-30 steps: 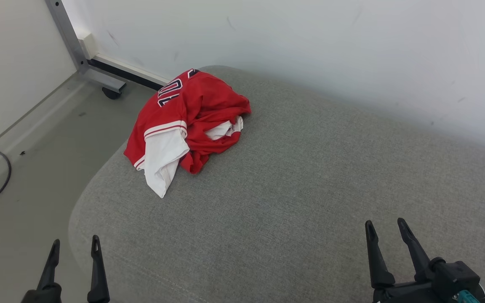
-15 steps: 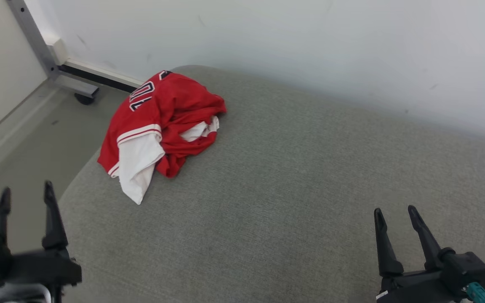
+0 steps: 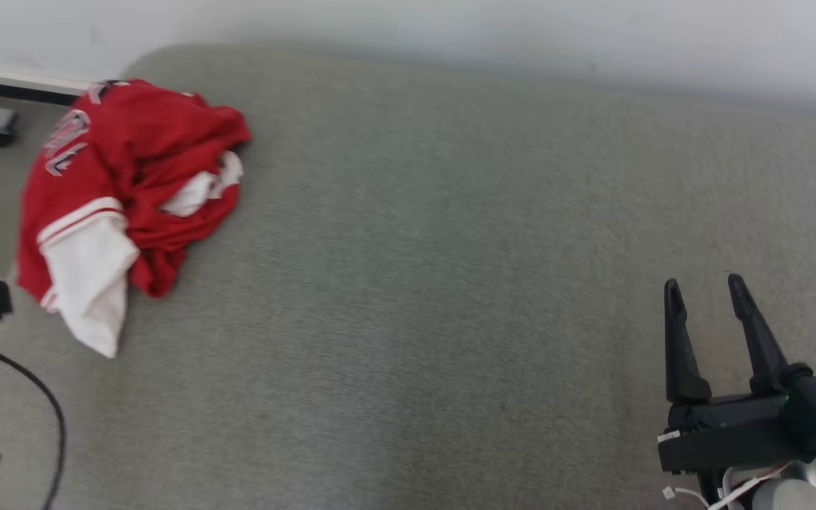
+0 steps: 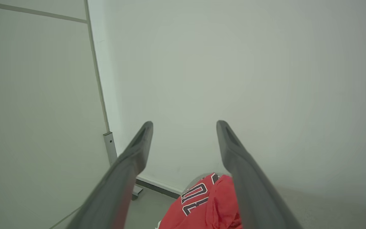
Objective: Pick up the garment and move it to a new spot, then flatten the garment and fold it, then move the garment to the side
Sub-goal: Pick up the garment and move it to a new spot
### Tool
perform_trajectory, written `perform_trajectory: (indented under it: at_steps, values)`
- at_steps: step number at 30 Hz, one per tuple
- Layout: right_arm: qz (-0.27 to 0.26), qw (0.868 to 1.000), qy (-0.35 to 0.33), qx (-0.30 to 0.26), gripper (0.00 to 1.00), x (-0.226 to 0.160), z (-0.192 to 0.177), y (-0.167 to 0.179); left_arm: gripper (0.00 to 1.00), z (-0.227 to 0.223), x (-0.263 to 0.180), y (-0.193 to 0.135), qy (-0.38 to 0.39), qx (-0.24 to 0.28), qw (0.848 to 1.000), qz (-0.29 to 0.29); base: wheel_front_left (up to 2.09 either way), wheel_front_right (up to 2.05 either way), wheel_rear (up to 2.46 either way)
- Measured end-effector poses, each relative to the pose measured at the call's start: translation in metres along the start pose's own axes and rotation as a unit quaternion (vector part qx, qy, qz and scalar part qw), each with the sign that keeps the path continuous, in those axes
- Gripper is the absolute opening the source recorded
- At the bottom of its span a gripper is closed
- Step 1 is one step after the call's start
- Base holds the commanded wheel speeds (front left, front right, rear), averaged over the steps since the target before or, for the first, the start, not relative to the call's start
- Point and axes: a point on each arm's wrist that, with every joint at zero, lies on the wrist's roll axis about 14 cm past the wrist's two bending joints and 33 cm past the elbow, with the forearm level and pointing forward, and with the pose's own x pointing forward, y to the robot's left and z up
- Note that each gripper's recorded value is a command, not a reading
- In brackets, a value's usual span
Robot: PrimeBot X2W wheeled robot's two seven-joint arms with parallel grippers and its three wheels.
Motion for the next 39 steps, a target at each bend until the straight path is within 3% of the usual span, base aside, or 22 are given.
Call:
perform_trajectory:
  at_steps: [7, 16, 23, 31, 32, 33, 34, 39]
  values:
    - [-0.046, 0.999, 0.019, -0.003, 1.0, -0.007, -0.019, -0.036, 1.0, -0.044, 0.049, -0.029, 0.05, 0.001, 0.998, -0.027, 0.0, 0.0, 0.0]
    - [-0.095, 0.994, 0.041, -0.016, 1.0, -0.023, -0.034, -0.074, 1.0, -0.123, 0.075, -0.05, 0.156, 0.015, 0.987, -0.048, 0.0, 0.0, 0.0]
    - [-0.113, 0.992, 0.054, -0.023, 1.0, -0.029, -0.043, -0.088, 1.0, -0.186, 0.073, -0.058, 0.254, 0.03, 0.965, -0.06, 0.0, 0.0, 0.0]
    - [-0.123, 0.99, 0.063, -0.028, 1.0, -0.034, -0.047, -0.096, 1.0, -0.239, 0.052, -0.044, 0.352, 0.036, 0.935, -0.039, 0.0, 0.0, 0.0]
    - [-0.123, 0.99, 0.062, -0.028, 1.0, -0.034, -0.047, -0.096, 0.82, -0.241, 0.051, -0.042, 0.357, 0.036, 0.933, -0.036, 0.0, 0.0, 0.0]
    - [-0.123, 0.99, 0.062, -0.028, 1.0, -0.034, -0.047, -0.096, 0.36, -0.242, 0.05, -0.042, 0.358, 0.036, 0.932, -0.037, 0.0, 0.0, 0.0]
    - [-0.122, 0.99, 0.062, -0.029, 1.0, -0.033, -0.046, -0.095, 0.0, -0.243, 0.05, -0.04, 0.359, 0.037, 0.932, -0.034, 0.0, 0.0, 0.0]
    - [-0.113, 0.991, 0.059, -0.031, 1.0, -0.03, -0.043, -0.09, 0.0, -0.233, 0.054, -0.04, 0.334, 0.036, 0.941, -0.033, 0.0, 0.0, 0.0]
